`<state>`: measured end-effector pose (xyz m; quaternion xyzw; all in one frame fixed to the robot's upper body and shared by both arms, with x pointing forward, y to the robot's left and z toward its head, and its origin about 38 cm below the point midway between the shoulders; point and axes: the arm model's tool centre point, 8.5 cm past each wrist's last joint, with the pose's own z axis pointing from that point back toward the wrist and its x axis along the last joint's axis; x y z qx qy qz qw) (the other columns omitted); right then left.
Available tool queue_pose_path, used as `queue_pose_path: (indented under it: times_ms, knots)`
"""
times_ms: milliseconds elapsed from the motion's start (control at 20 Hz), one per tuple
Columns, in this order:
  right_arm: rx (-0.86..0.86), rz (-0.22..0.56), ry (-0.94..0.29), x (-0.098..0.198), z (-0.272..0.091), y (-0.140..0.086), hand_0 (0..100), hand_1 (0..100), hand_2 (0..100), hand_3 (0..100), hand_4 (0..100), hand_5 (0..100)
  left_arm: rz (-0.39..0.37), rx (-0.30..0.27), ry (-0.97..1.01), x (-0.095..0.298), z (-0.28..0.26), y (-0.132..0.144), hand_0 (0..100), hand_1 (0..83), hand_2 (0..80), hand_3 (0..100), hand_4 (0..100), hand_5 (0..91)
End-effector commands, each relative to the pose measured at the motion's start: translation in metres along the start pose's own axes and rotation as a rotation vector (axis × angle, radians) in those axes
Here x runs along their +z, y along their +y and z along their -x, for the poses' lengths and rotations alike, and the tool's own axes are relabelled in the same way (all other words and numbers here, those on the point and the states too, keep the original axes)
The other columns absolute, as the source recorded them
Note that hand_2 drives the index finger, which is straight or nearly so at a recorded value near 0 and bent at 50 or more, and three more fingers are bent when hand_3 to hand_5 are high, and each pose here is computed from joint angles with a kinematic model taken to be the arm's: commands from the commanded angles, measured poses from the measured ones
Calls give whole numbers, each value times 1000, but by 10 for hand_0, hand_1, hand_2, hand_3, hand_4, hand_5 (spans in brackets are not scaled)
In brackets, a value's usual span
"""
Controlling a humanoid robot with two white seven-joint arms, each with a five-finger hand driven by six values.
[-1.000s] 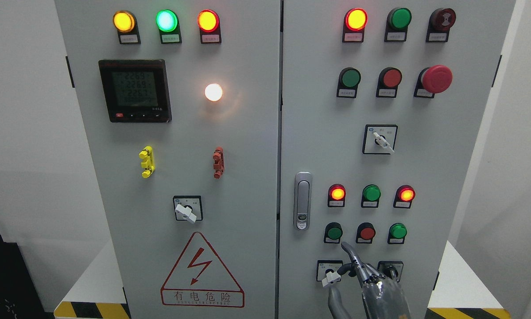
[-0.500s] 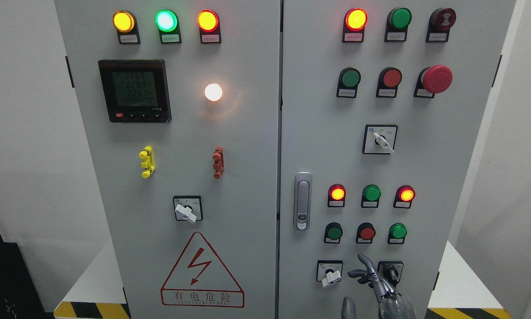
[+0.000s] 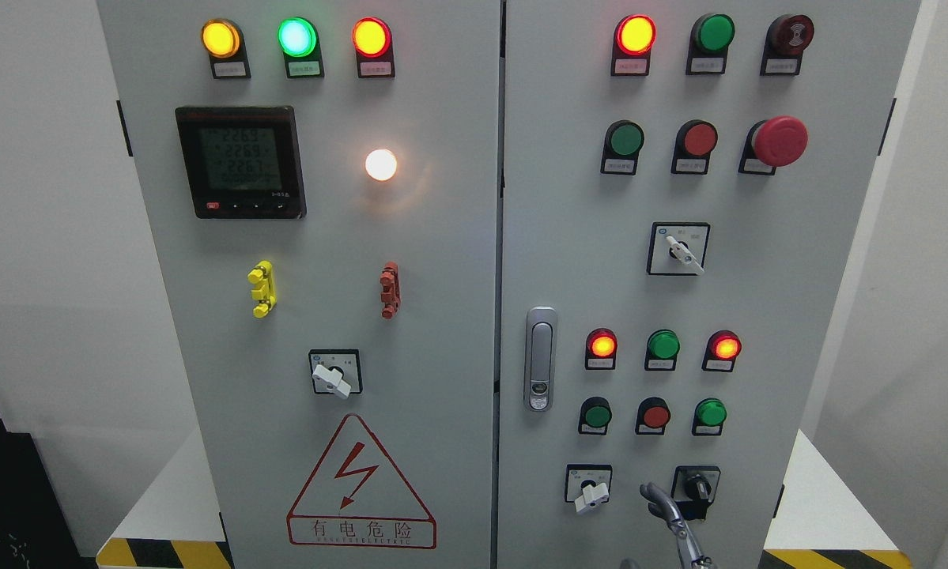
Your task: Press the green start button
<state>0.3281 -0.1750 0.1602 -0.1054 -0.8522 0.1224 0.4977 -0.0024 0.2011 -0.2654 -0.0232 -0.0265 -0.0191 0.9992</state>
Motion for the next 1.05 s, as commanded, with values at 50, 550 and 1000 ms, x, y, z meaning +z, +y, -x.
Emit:
queue_pose_path:
  times_ms: [50, 550, 1000]
  knots:
    - [-253, -27, -30, 4, -20, 19, 365, 132, 0, 0, 0, 0, 0, 0, 0, 0, 0, 0, 120, 556, 0, 0, 0, 0]
    - [-292, -23, -29, 4, -20, 19, 181, 90, 0, 0, 0, 0, 0, 0, 0, 0, 0, 0, 120, 556, 0, 0, 0, 0]
    - [-306, -19, -27, 4, -20, 20, 146, 92, 0, 0, 0, 0, 0, 0, 0, 0, 0, 0, 120, 556, 0, 0, 0, 0]
